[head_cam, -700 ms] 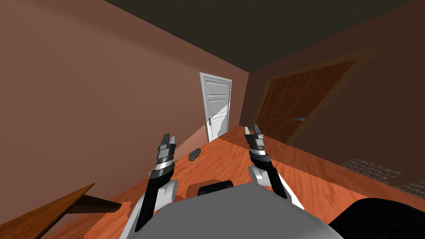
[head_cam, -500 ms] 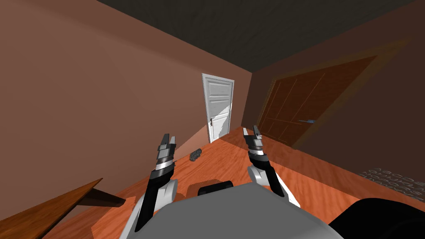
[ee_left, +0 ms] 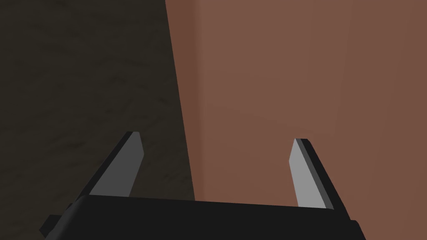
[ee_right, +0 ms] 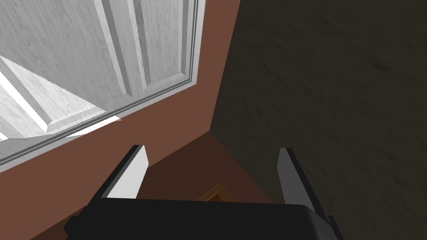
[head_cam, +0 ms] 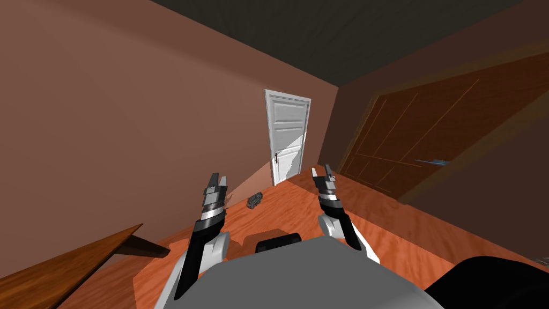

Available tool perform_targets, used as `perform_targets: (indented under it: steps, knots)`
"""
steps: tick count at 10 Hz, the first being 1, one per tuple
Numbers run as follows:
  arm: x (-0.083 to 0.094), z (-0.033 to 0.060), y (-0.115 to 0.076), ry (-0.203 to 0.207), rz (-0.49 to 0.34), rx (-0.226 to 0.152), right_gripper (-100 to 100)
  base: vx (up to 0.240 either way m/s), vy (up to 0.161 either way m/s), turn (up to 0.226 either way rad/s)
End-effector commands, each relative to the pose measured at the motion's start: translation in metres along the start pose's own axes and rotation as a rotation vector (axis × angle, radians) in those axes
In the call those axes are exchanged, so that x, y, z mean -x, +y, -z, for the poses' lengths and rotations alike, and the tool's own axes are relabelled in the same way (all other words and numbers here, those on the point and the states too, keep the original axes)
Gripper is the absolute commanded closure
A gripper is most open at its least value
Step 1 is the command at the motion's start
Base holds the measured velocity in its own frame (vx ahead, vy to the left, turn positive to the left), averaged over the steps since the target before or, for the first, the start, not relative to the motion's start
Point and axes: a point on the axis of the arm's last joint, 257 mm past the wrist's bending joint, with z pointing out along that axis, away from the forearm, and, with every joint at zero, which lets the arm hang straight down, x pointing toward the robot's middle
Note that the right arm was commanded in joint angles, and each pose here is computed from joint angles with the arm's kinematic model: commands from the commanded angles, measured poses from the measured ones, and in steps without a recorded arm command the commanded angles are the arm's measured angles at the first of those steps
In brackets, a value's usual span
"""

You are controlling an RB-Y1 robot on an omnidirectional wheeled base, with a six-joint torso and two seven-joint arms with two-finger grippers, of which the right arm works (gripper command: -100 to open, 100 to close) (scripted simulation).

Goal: Pull the door open

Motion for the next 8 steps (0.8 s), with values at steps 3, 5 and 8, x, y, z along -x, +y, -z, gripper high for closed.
perform_targets:
  steps: [3, 5, 8]
  knots:
    - [0.007, 0.0069, -0.025, -0.022, -0.106, -0.04, -100, 0.107, -0.055, 0.16]
    - [0.012, 0.0131, -0.043, -0.043, -0.181, -0.067, -100, 0.111, -0.054, 0.196]
    - [0.018, 0.0199, -0.061, -0.066, -0.256, -0.094, -100, 0.1, -0.047, 0.118]
